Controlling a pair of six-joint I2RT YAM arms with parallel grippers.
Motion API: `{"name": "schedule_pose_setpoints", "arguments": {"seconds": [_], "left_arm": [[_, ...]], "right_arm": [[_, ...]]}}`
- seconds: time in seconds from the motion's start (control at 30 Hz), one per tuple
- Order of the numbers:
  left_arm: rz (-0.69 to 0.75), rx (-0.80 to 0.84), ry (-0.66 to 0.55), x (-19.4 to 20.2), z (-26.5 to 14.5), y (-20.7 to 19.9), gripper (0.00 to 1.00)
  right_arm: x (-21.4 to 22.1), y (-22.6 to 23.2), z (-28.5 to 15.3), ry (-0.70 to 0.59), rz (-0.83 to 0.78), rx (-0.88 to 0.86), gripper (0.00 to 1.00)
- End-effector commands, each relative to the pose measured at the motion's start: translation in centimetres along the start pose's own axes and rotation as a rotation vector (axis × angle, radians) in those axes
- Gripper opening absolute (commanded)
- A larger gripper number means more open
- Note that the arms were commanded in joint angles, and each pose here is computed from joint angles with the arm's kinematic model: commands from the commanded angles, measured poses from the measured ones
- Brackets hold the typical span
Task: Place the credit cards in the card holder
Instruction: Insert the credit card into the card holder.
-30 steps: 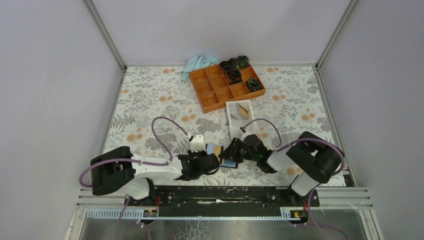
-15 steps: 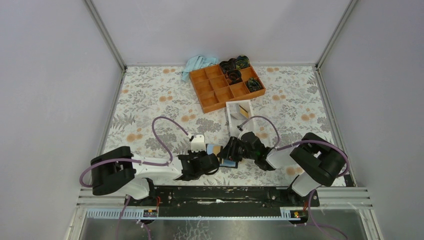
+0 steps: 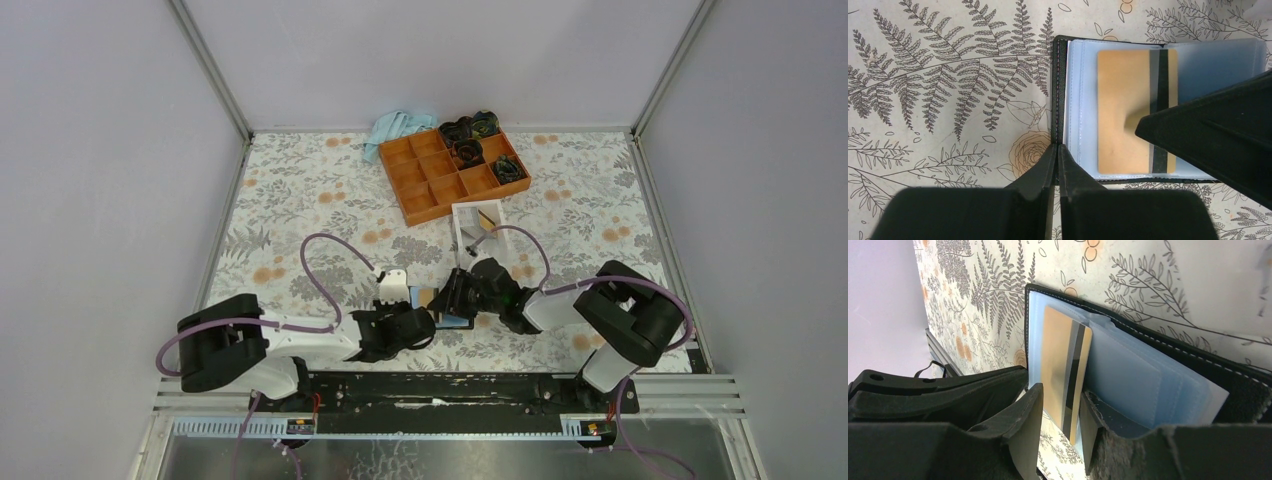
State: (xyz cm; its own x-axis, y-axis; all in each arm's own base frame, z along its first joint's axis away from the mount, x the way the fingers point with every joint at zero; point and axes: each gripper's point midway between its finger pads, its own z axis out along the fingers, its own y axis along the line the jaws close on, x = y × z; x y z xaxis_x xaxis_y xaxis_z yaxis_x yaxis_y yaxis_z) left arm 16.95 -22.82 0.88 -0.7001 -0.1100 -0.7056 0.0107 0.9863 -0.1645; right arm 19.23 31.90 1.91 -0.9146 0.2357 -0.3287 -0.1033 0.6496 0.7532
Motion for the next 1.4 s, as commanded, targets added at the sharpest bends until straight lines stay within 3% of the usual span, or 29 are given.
{"name": "schedule_pose_setpoints", "arguments": {"seconds": [0.0, 1.03, 1.37], "left_arm": [[0.037, 0.002, 0.071, 2.2, 0.3, 1.0, 0.07], [0.026, 0.057, 0.074, 2.2, 0.2, -0.3, 0.04], [0.025, 0.075, 0.075, 2.0, 0.3, -1.7, 0.04]], "right_arm": [[2.9, -4.9, 0.4, 0.081, -0.028, 0.197, 0.4], [4.5, -5.4, 1.6, 0.121, -0.043, 0.245, 0.41], [4.6, -6.6, 0.6, 0.125, -0.124, 0.332, 0.43]]}}
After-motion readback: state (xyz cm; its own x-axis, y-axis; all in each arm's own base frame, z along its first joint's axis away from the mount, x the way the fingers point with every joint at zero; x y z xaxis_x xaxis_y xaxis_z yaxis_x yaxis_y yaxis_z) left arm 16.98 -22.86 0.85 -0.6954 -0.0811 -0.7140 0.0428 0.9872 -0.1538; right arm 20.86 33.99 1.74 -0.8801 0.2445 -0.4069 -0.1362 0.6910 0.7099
